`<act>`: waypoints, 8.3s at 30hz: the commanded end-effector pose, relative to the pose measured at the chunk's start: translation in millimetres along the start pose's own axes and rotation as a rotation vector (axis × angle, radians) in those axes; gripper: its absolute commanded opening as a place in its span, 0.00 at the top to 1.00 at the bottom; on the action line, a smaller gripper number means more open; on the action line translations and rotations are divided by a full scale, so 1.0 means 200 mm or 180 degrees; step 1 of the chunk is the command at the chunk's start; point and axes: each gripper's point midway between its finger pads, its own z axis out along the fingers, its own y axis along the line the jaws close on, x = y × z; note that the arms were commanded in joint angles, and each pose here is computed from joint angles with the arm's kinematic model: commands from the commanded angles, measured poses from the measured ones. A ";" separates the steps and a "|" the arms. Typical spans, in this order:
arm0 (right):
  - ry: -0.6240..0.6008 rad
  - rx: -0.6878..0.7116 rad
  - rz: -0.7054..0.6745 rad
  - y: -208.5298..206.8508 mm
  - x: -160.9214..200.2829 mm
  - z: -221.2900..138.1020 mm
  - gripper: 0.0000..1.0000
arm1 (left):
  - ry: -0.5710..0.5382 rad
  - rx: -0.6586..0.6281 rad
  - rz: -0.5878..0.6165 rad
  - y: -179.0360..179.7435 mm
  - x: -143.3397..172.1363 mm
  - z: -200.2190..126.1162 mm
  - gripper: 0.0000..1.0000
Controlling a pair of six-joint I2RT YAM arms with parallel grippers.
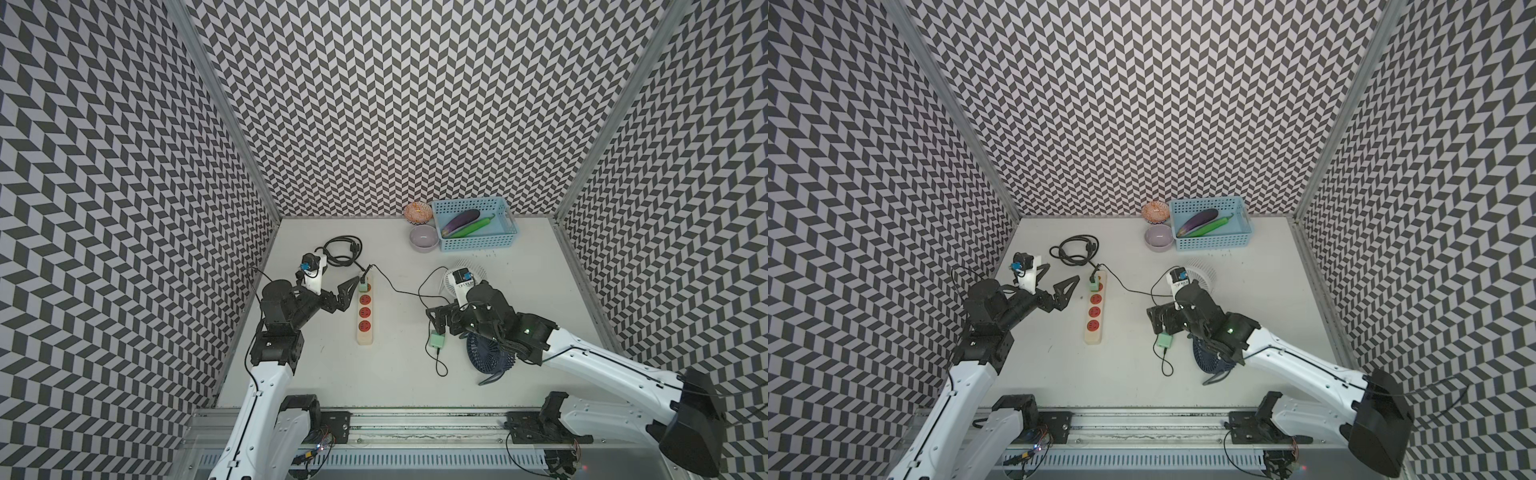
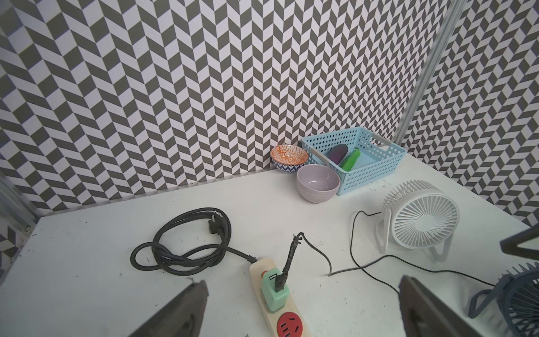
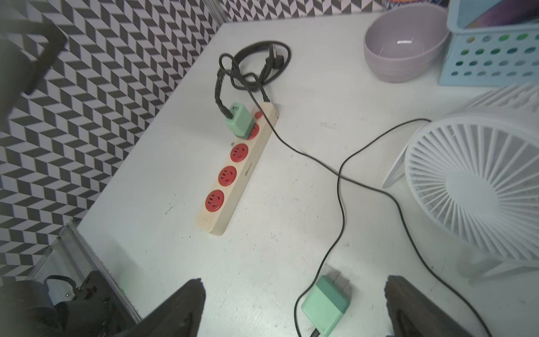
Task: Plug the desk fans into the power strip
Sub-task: Pick up the plug from the center of the board.
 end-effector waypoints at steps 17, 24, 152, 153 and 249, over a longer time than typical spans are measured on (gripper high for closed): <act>0.1043 0.0255 0.0160 -0.07 0.45 0.25 0.17 | -0.0209 -0.0257 -0.0042 0.08 -0.04 -0.01 0.00; 0.1246 0.0383 0.0143 -0.11 0.54 0.32 0.21 | -0.0215 -0.0234 -0.0059 0.08 -0.04 -0.01 0.00; 0.1570 -0.1374 -0.3723 -0.15 0.85 0.15 0.37 | -0.0235 -0.0102 0.0077 0.02 -0.02 -0.02 0.00; 0.1572 -0.1381 -0.3725 -0.15 0.86 0.14 0.37 | -0.0239 -0.0102 0.0079 0.02 -0.03 -0.02 0.00; -0.0912 -0.1685 -0.3010 0.65 -0.08 -0.04 1.00 | 0.0598 0.2747 0.2689 -0.79 0.26 -0.07 0.07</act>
